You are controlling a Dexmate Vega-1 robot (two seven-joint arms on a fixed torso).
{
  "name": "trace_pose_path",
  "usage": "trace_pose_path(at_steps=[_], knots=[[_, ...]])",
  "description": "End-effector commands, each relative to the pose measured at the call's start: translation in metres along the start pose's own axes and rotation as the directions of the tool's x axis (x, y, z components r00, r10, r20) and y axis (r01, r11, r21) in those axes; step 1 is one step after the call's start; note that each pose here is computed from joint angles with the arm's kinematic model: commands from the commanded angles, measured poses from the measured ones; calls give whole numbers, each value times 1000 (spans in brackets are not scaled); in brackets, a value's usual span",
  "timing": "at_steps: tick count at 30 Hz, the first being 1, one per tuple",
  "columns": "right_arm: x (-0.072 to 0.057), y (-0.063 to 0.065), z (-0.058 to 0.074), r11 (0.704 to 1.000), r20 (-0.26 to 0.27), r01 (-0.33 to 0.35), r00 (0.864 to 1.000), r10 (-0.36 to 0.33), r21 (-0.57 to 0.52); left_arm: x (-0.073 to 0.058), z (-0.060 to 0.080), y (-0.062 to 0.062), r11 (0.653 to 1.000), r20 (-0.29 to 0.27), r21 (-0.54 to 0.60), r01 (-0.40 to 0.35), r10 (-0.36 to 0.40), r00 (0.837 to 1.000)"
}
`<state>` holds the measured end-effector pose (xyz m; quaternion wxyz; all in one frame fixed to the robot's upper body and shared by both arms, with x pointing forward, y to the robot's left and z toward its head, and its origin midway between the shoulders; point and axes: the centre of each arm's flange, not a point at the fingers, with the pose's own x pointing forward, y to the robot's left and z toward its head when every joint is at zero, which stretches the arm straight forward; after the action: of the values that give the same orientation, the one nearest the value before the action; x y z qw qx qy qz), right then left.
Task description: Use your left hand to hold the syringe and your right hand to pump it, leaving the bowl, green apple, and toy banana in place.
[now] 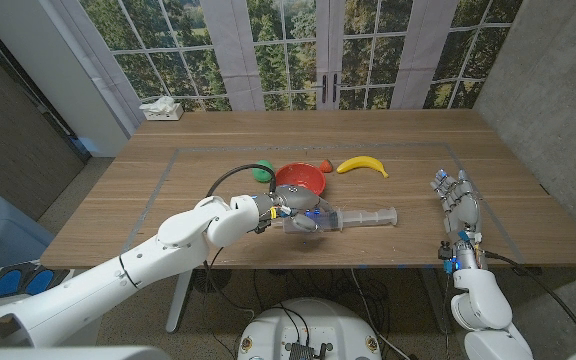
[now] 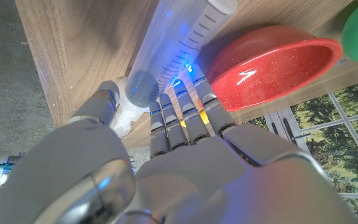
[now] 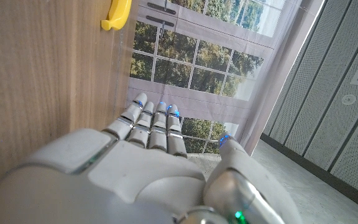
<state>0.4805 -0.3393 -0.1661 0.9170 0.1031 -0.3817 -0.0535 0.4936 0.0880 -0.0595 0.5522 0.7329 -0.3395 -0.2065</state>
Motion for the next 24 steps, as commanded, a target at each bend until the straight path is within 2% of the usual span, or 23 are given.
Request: trace_pose_path(at_steps=[1,7,11,17,24], knots=[[0,-6,-2,1000,-4,0,1000,1,4,4,4,-10,999,-39,51,3,-1,999],[0,-7,-2,1000,-5,-1,1000,1,8,5,3,-13,999,-54,38,-30,32,998],[0,-9,-1,1000,-3,-2,1000,2,6,8,-2,-18,1000,-64,-15,-8,7,998],[0,-9,-1,1000,-3,6,1000,-6,7,8,-7,-27,995,-57,-90,-45,40,998],[0,-10,-3,1000,-10,8,1000,-8,9,8,-8,-32,995,-73,-73,-72,67,995]])
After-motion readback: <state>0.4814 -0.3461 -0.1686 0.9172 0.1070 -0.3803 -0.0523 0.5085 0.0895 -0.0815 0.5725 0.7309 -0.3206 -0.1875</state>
